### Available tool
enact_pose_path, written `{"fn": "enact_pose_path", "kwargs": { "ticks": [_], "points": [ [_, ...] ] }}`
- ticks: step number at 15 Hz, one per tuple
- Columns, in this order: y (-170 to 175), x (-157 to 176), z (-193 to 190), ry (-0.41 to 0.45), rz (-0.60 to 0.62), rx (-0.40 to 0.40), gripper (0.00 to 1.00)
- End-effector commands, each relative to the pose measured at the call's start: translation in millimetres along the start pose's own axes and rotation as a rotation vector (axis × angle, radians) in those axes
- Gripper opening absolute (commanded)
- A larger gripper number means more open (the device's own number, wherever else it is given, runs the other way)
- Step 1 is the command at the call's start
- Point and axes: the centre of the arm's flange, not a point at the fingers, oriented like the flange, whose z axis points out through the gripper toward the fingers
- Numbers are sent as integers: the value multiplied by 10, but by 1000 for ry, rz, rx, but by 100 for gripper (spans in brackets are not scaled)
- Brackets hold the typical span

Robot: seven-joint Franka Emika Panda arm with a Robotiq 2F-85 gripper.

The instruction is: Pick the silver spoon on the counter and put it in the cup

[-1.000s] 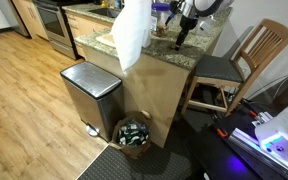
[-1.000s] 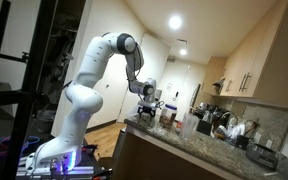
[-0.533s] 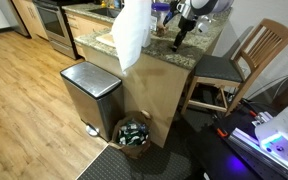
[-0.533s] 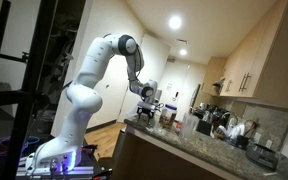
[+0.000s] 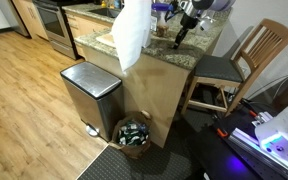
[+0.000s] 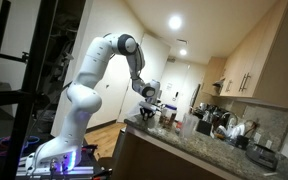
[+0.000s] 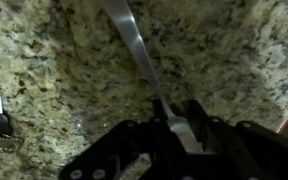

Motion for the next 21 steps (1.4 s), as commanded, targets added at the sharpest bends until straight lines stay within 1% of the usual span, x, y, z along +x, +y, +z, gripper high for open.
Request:
{"fn": "enact_pose_path", "kwargs": {
  "ticks": [1, 2, 5, 7, 8, 9, 10, 12, 13, 14, 15, 16, 17, 18, 19, 20, 21],
  "points": [
    [-21, -87, 130, -5, 15, 32, 0],
    [-17, -89, 130, -3, 24, 35, 0],
    [-79, -82, 136, 4, 85, 90, 0],
    [-76, -75, 149, 39, 120, 101, 0],
    [-78, -70, 157, 59, 150, 92, 0],
    [184, -22, -421, 87, 176, 92, 0],
    [225, -81, -621, 119, 199, 95, 0],
    [369, -166, -1054, 214, 275, 76, 0],
    [429, -226, -1306, 266, 324, 52, 0],
    [505, -322, -1563, 319, 353, 42, 0],
    [547, -405, -1832, 353, 368, 41, 0],
    [549, -434, -1947, 346, 343, 75, 15],
    [527, -447, -2012, 330, 326, 105, 27],
    [478, -431, -1959, 274, 305, 137, 33],
    [405, -406, -1858, 223, 280, 170, 42],
    [338, -367, -1763, 187, 257, 208, 49],
    [254, -314, -1622, 150, 234, 227, 58]
  ]
}}
